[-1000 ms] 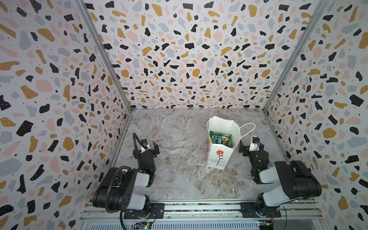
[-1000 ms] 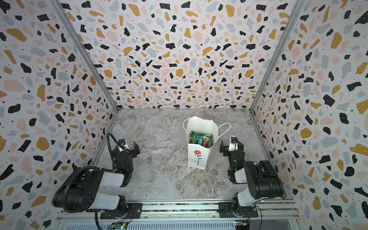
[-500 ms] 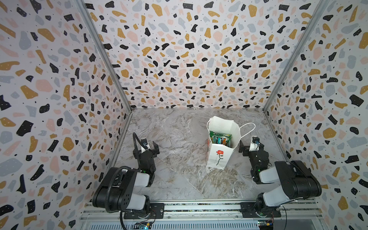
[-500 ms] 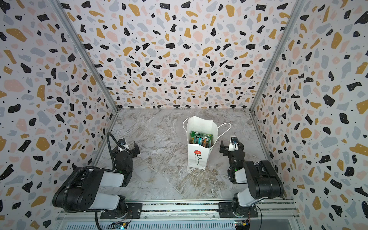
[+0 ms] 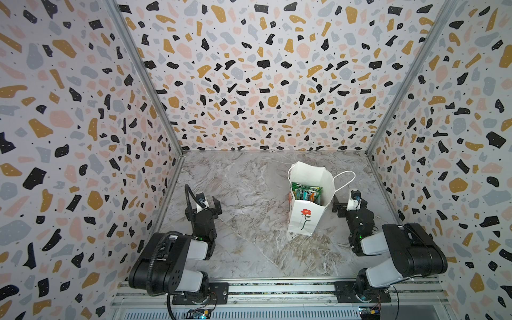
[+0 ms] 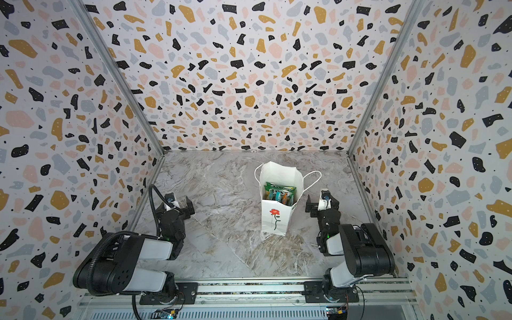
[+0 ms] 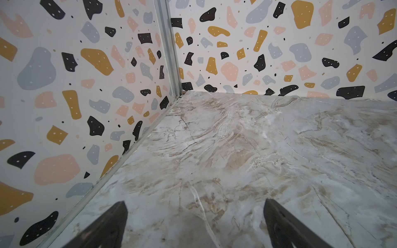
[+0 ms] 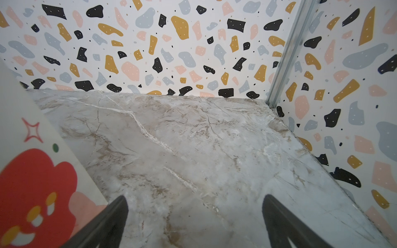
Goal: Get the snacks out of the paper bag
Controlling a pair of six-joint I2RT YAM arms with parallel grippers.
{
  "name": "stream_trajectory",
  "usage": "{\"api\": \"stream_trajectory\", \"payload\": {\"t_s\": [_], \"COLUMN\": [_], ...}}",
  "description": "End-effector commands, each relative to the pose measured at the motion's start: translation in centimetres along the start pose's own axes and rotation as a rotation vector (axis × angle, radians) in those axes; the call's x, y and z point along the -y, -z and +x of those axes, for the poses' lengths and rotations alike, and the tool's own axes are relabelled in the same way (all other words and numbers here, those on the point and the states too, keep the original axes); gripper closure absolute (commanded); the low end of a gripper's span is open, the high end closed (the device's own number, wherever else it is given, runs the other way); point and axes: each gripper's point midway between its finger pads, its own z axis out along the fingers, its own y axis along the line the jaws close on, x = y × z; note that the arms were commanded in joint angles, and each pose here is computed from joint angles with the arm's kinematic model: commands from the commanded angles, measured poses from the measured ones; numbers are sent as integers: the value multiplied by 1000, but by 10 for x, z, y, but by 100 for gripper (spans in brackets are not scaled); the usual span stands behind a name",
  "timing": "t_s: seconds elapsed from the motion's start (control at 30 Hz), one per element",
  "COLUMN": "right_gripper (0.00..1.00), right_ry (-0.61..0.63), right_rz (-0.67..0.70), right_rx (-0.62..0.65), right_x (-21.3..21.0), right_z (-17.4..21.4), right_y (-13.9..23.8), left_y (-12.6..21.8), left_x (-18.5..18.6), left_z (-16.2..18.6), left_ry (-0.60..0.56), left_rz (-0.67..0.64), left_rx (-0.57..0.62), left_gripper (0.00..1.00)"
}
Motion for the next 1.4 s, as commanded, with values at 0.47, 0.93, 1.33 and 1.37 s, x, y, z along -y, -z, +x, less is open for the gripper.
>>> {"api": "stream_trajectory", "payload": {"t_s": [0.47,0.93,1.33,1.37], "right_gripper": [1,1,1,1], "right_ry": [-225,-394,-380,-380], "right_rz": [125,-241,-308,-312], "right_rx": [-170,-335,-364,-366], "right_x": [22,-49,-68,-69], "right_z": [-26,-8,1,2], "right_y": [1,35,45,45], "left_y": [-1,128,188,187], "left_x": [22,200,293,298], "left_z": [-100,-267,-283,-282], "left_ry": [453,445,219,207], "left_rz": [110,960,1163,1162], "left_rx": [-106,-79,-79,-83], "left_gripper": [0,0,15,17]}}
